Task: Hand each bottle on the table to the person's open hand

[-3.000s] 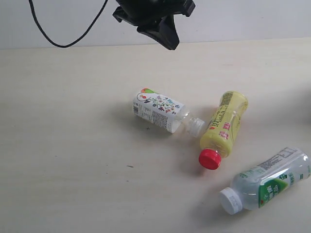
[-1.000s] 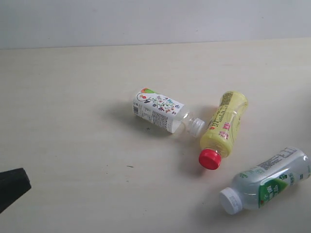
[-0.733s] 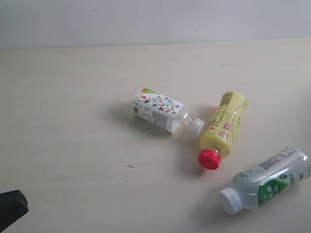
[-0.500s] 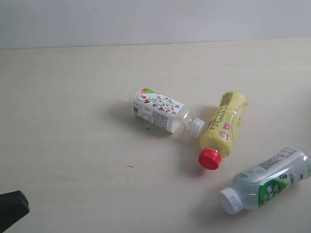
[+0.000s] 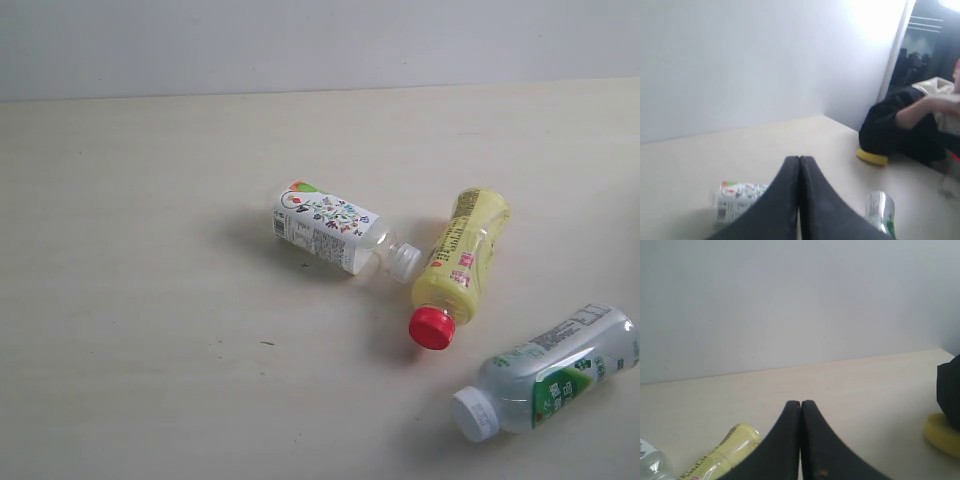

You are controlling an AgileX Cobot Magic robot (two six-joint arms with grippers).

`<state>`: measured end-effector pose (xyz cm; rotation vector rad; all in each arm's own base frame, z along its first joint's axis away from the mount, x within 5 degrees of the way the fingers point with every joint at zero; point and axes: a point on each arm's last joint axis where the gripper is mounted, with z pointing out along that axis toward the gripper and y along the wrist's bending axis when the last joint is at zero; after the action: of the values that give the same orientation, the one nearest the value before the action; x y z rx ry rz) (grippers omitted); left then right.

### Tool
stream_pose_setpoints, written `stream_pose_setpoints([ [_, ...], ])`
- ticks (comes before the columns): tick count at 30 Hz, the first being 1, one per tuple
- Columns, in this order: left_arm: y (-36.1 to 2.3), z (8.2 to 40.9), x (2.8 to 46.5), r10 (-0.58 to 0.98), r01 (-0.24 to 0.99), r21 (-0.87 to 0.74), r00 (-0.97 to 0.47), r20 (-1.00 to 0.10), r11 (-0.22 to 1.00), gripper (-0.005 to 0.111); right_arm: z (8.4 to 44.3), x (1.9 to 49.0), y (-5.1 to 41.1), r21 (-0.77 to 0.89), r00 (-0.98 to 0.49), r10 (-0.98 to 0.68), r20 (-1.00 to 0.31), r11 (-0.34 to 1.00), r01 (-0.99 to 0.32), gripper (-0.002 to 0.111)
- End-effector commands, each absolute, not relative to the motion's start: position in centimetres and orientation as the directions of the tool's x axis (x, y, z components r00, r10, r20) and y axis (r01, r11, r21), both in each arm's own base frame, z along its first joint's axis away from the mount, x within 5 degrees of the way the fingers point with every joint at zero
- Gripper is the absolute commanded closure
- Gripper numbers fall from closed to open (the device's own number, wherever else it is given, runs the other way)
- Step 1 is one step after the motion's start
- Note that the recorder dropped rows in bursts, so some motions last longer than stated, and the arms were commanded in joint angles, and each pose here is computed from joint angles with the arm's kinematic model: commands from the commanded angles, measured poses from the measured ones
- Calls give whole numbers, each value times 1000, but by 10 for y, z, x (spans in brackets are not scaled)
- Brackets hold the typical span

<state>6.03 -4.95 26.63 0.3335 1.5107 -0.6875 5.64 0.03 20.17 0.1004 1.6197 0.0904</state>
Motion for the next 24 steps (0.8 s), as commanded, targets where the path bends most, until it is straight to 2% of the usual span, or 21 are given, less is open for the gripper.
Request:
stream_pose_setpoints([
  [1, -51, 313, 78, -220, 553, -202, -34, -975, 808, 107, 201, 56, 0, 114, -44, 114, -993, 994, 7, 108],
  [5, -54, 347, 112, -96, 447, -81, 12, -995, 891, 107, 201, 56, 0, 111, -44, 112, -993, 994, 7, 108],
  [8, -65, 367, 140, 123, 426, 147, 83, -989, 893, 107, 201, 56, 0, 111, -44, 112, -993, 994, 7, 108],
  [12, -79, 378, 186, 439, 350, 458, 137, -888, 817, 107, 201, 56, 0, 114, -44, 114, -993, 994, 7, 108],
  [15, -80, 373, 229, 629, 211, 624, 51, -776, 752, 107, 201, 56, 0, 114, -44, 114, -993, 994, 7, 108],
  [20, -71, 360, 293, 786, -113, 807, -185, -590, 580, 107, 201, 56, 0, 114, -44, 114, -993, 994, 7, 108],
  [24, -80, 340, 333, 828, -178, 871, -271, -490, 457, 107, 201, 56, 0, 114, -44, 114, -993, 994, 7, 108],
])
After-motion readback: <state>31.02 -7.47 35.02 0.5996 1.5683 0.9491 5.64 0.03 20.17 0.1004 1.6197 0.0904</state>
